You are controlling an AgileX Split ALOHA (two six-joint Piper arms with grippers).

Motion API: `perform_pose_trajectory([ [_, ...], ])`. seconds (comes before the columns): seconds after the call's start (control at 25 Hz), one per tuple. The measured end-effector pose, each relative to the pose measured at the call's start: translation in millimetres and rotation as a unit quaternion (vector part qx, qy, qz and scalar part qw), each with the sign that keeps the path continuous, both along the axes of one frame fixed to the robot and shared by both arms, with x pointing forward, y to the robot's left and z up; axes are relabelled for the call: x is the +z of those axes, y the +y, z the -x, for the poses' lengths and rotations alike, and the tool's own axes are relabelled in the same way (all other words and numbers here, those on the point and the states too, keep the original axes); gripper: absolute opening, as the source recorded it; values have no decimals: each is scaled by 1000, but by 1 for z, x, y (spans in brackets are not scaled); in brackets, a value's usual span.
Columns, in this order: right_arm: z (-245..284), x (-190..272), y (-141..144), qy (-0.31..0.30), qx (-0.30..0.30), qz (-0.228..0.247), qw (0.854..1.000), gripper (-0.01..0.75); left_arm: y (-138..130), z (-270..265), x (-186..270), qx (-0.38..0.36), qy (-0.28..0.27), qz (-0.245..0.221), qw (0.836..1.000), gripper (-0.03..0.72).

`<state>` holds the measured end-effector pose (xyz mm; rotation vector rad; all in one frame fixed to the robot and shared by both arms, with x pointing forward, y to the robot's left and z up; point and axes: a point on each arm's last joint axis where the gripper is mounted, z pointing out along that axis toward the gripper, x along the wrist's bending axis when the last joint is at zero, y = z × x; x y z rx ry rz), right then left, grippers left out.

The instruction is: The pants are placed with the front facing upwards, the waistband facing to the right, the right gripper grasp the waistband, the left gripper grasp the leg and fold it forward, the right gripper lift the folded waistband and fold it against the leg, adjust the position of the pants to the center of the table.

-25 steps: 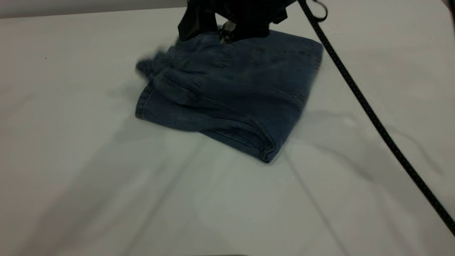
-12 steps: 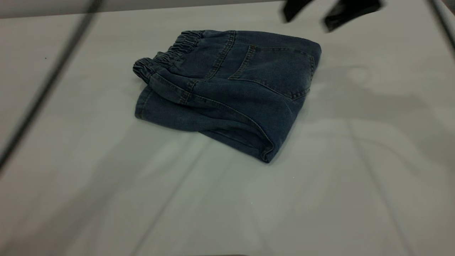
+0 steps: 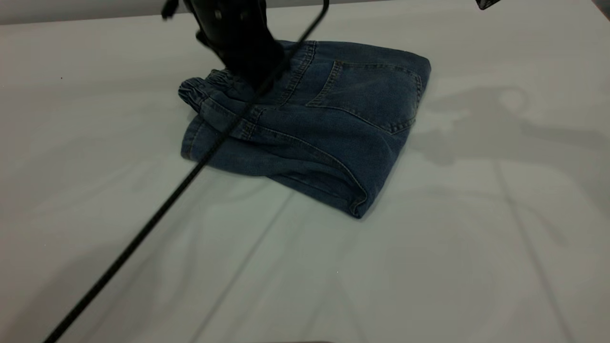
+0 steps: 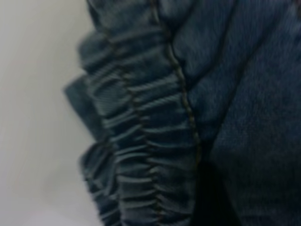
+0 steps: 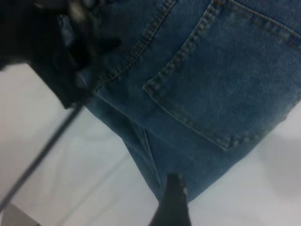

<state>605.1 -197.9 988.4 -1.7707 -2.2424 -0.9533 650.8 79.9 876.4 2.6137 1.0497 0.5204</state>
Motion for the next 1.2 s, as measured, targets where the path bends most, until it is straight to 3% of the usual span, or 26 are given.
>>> perform_pose_trajectory([
  [0.28, 3, 0, 1, 12, 9, -3, 1000, 557, -1, 3, -23, 23, 40, 8, 999, 410],
  [0.64, 3, 0, 1, 10, 13, -2, 1000, 557, 0, 29, -27, 92, 200, 16, 975, 410],
  [0.76, 3, 0, 1, 9, 15, -2, 1000, 557, -1, 34, -27, 103, 230, 21, 967, 410],
  [1.0, 3, 0, 1, 8, 17, -1, 1000, 557, -1, 34, -16, 103, 226, 27, 968, 410],
  [1.2, 14, 23, 1, -6, 37, -3, 999, 557, 0, 38, 52, 79, 177, 61, 979, 410],
])
